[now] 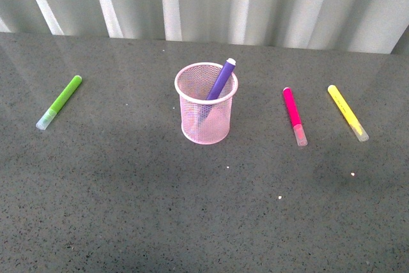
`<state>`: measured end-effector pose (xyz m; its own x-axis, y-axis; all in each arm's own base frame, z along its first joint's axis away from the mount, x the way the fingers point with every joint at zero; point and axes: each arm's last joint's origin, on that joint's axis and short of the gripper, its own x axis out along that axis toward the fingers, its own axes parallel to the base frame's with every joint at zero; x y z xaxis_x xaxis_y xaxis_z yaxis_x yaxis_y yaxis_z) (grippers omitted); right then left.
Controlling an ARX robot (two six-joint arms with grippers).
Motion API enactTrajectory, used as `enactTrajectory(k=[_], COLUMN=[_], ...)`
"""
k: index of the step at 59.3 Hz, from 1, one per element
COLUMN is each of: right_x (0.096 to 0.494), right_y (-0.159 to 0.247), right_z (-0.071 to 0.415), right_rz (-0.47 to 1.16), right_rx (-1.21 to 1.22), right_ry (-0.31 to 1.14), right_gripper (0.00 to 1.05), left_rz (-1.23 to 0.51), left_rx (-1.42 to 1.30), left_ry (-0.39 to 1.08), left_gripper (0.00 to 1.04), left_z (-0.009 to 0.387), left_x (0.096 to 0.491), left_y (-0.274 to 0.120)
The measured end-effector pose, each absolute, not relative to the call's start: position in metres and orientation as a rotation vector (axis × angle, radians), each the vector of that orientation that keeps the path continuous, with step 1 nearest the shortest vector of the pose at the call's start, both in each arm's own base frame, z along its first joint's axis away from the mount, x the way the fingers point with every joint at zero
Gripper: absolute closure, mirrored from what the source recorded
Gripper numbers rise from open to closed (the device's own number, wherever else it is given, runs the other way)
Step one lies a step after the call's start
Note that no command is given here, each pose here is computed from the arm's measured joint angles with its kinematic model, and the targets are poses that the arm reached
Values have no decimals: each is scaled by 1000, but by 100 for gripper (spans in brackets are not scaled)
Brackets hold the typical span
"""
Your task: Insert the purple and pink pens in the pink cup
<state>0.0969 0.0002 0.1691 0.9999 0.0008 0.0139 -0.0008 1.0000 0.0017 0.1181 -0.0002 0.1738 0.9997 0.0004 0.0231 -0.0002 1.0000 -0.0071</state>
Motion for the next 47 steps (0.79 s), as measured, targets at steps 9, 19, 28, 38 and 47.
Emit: enactTrajectory(k=[9, 19, 28, 38, 47], right_x=[97, 97, 97, 97, 97], right_y=[0, 0, 0, 0, 0], right_z=[169, 169, 169, 169, 169], right_rz=[1, 1, 1, 1, 1], right_rx=[2, 2, 2, 2, 2], right_ry=[-14, -14, -14, -14, -14], right_gripper=[7, 7, 7, 7, 7], left_rz=[0, 0, 0, -2, -2], left_rx=[-7, -7, -7, -7, -7], left_ry=[-25, -24, -24, -20, -18], left_gripper=[101, 101, 101, 101, 101], left_z=[174, 174, 173, 171, 170], left_x=[114, 111, 108, 97, 97], left_y=[0, 0, 0, 0, 0])
